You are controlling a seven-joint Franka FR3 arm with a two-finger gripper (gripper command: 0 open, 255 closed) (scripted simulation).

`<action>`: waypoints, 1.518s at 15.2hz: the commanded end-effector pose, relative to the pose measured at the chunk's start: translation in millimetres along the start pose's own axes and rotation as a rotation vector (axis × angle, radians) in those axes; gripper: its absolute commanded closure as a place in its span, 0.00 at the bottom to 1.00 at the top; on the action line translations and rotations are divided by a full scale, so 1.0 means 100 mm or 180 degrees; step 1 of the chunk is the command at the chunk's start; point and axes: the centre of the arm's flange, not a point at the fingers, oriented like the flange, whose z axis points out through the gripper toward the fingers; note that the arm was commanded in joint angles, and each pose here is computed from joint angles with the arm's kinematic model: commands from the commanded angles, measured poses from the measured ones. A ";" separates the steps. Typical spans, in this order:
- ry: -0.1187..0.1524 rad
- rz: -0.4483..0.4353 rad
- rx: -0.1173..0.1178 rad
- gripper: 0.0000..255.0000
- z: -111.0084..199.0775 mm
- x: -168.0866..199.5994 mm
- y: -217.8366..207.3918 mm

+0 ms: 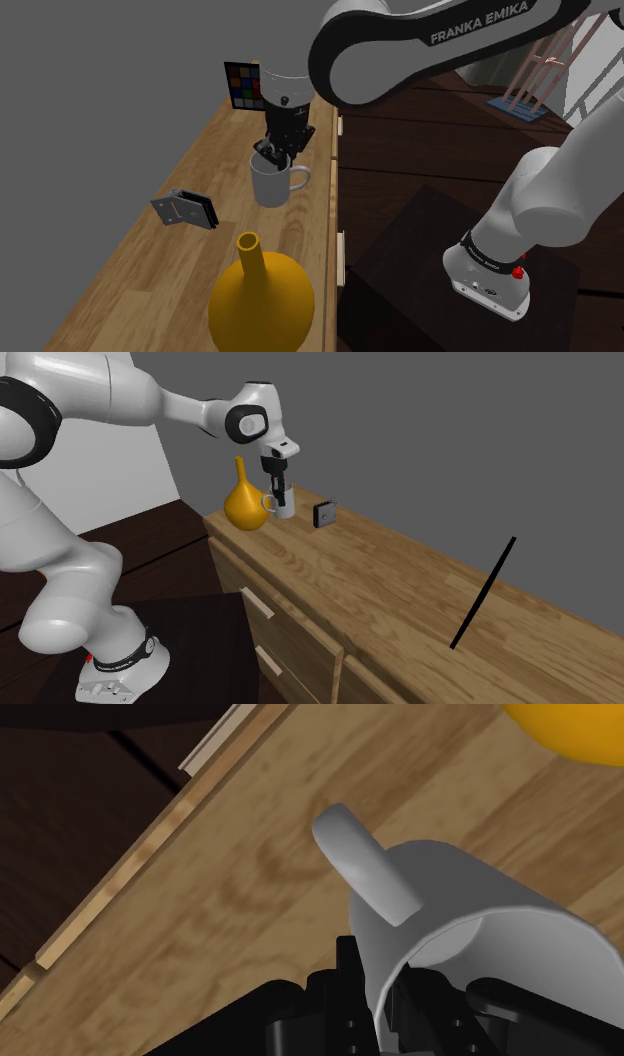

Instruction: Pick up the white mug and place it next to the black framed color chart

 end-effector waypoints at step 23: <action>-0.0001 0.0000 -0.0001 1.00 -1.25 0.11 -0.01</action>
